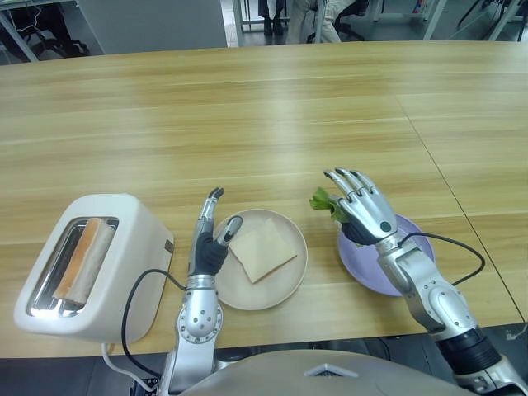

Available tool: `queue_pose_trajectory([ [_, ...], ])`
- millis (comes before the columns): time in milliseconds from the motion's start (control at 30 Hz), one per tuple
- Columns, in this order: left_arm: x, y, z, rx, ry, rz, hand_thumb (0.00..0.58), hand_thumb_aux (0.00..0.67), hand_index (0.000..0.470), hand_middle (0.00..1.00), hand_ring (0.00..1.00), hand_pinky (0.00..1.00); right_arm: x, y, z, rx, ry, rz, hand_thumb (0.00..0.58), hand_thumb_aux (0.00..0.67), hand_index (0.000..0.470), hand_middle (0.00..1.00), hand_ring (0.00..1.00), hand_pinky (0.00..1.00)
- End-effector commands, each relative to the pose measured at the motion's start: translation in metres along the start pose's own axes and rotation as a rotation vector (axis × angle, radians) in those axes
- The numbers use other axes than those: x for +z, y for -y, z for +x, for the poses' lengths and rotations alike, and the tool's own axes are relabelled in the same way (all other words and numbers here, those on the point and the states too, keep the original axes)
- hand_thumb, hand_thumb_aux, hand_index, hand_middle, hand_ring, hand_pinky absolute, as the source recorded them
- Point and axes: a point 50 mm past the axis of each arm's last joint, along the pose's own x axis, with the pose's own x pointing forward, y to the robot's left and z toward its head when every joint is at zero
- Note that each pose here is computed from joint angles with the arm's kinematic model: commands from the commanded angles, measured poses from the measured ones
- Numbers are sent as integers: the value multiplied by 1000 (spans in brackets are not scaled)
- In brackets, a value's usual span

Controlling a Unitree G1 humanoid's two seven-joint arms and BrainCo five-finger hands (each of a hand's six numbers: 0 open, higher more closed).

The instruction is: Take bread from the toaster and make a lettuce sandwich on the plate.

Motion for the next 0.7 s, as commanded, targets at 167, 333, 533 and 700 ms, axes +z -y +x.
queue_pose_trajectory([
  [167, -13, -3, 8, 18, -47, 34, 0, 0, 0, 0, 0, 0, 24, -8, 15, 5, 63, 77, 580, 670, 460, 0, 0, 0],
  [333, -13, -5, 13, 49, -49, 70, 0, 0, 0, 0, 0, 0, 49, -18, 19, 13, 127, 145, 580, 670, 460, 0, 0, 0],
  [533, -8, 2, 19, 33, -19, 59, 0, 0, 0, 0, 0, 0, 63, -25, 26, -1, 156, 184, 580, 670, 460, 0, 0, 0],
  [700, -8, 5, 23, 22, -14, 53, 0, 0, 0, 0, 0, 0, 73, -29, 33, -39, 174, 230, 580, 670, 460, 0, 0, 0],
])
